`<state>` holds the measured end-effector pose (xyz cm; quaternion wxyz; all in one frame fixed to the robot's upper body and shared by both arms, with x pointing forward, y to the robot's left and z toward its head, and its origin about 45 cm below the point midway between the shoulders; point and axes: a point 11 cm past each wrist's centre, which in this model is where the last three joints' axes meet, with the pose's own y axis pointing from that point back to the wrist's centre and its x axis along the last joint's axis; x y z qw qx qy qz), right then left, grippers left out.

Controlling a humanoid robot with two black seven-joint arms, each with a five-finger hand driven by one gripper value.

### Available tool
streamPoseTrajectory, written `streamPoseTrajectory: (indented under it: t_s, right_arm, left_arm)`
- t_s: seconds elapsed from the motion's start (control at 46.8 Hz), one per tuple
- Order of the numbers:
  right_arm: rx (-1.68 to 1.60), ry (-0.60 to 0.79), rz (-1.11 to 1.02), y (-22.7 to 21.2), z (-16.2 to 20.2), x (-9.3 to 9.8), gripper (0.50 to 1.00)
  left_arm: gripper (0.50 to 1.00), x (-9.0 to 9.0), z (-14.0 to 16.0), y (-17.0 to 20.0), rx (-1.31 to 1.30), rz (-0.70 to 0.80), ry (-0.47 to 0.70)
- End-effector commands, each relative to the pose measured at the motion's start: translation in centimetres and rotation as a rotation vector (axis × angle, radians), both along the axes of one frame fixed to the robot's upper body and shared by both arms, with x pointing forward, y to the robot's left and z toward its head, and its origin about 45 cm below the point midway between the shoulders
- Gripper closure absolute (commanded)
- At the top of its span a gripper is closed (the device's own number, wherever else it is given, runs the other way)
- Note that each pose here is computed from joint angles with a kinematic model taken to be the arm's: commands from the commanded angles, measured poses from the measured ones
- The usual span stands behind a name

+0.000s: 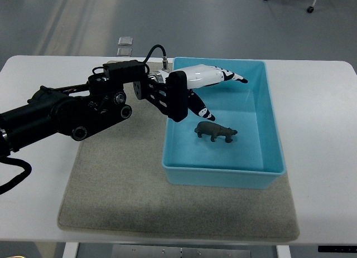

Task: Place brown hippo in blue box with left hand

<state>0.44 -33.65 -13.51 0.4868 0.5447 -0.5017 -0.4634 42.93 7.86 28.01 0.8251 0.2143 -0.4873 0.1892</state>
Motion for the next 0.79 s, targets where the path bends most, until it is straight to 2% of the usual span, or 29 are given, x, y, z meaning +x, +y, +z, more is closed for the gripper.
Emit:
streamPoseTrajectory:
  t_s: [0.0, 0.278, 0.363, 0.513, 0.769]
  right_arm:
    - [0.000, 0.000, 0.000, 0.0, 0.0, 0.0, 0.564]
    - [0.000, 0.000, 0.000, 0.0, 0.0, 0.0, 0.564]
    - [0.000, 0.000, 0.000, 0.0, 0.0, 0.0, 0.564]
    - [0.000, 0.000, 0.000, 0.0, 0.0, 0.0, 0.564]
    - [0.000, 0.000, 0.000, 0.0, 0.0, 0.0, 0.564]
  left_arm:
    - [0.538, 0.5, 1.0, 0.2, -0.051, 0.024, 0.006]
    - [0.534, 2.3, 4.3, 2.1, -0.301, 0.135, 0.109]
    - [0.512, 3.5, 4.8, 4.2, -0.397, 0.212, 0.152]
    - [0.508, 5.1, 5.7, 7.1, -0.561, 0.320, 0.207]
    - [0.506, 6.8, 5.6, 12.2, -0.676, 0.485, 0.206]
